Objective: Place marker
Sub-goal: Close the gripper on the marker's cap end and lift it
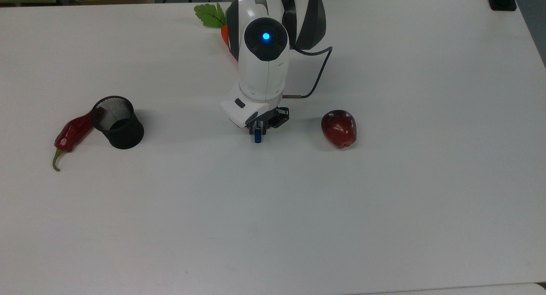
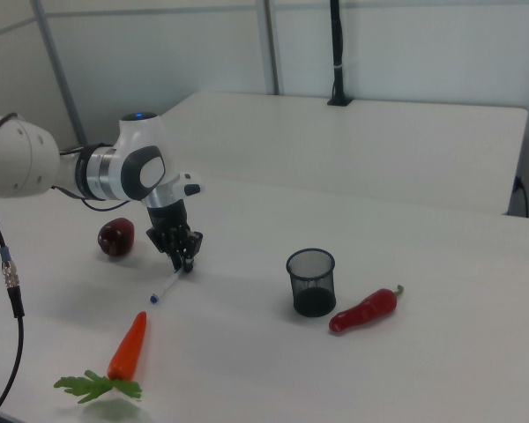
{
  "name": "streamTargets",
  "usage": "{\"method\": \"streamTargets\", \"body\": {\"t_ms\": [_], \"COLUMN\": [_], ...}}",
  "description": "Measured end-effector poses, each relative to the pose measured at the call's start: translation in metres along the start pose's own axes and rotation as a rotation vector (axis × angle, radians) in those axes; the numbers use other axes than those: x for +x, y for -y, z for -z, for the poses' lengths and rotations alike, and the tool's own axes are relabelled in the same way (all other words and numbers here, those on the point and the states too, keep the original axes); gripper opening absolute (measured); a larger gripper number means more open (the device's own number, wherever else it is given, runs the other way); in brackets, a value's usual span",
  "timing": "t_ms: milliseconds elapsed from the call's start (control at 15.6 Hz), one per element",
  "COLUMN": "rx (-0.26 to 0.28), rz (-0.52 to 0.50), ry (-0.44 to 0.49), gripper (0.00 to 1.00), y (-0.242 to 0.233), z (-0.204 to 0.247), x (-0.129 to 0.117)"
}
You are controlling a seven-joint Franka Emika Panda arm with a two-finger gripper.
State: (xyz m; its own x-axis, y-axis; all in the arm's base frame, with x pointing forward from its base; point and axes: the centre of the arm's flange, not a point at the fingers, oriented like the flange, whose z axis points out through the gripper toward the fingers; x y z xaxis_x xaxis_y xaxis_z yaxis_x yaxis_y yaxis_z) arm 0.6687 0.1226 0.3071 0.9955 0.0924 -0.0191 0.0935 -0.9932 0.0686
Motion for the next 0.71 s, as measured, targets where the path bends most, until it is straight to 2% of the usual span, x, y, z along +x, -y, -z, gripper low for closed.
{"method": "streamTargets", "body": {"t_ms": [129, 257, 514, 707], "rx": [-0.001, -0.003, -0.003, -0.002], "rz": [0.001, 0.002, 0.002, 0.000], "ry": [0.001, 0.000, -0.007, -0.017], "gripper": [0.20, 0.17, 0.17, 0.17], "y": [0.000, 0.000, 0.000, -0.001], "z": [-0.001, 0.000, 0.003, 0.022], "x": [0.000, 0.000, 0.001, 0.002]}}
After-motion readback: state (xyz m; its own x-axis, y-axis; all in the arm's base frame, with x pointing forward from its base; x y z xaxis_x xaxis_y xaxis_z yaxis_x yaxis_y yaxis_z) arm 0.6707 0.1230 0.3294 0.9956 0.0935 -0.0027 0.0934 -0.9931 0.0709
